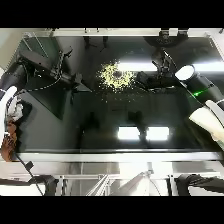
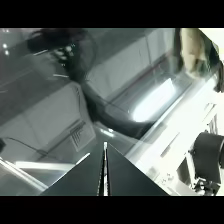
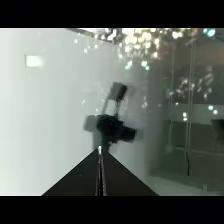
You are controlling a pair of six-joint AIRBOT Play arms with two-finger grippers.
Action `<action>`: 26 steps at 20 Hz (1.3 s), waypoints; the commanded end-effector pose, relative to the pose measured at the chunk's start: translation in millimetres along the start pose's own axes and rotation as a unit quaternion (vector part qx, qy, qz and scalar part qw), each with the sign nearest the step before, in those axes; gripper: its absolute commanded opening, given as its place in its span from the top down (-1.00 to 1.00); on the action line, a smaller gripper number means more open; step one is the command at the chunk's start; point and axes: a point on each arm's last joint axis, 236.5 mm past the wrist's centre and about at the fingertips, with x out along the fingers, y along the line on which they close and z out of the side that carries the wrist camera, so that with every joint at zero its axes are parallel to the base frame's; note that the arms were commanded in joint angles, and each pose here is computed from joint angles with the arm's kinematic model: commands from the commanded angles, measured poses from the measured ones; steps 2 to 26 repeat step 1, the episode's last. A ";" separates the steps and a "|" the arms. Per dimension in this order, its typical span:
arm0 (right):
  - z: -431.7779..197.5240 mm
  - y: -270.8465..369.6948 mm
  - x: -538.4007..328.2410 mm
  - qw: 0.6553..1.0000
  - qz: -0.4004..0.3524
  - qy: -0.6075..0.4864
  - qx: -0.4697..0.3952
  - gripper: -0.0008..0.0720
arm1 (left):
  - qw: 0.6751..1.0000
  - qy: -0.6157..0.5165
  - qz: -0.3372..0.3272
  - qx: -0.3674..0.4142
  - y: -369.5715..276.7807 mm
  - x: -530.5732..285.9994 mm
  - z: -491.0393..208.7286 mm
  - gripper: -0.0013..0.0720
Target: Fold the shirts.
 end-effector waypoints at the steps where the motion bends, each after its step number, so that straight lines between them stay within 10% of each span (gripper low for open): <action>1: 0.3 1.6 1.1 1.000 0.002 -0.001 0.002 0.90 | 1.000 0.010 -0.003 0.000 -1.7 0.8 -4.2 0.90; 26: 0.3 1.6 1.1 1.000 0.002 -0.001 0.002 0.90 | 1.000 0.010 -0.003 0.000 -1.7 0.8 -4.2 0.90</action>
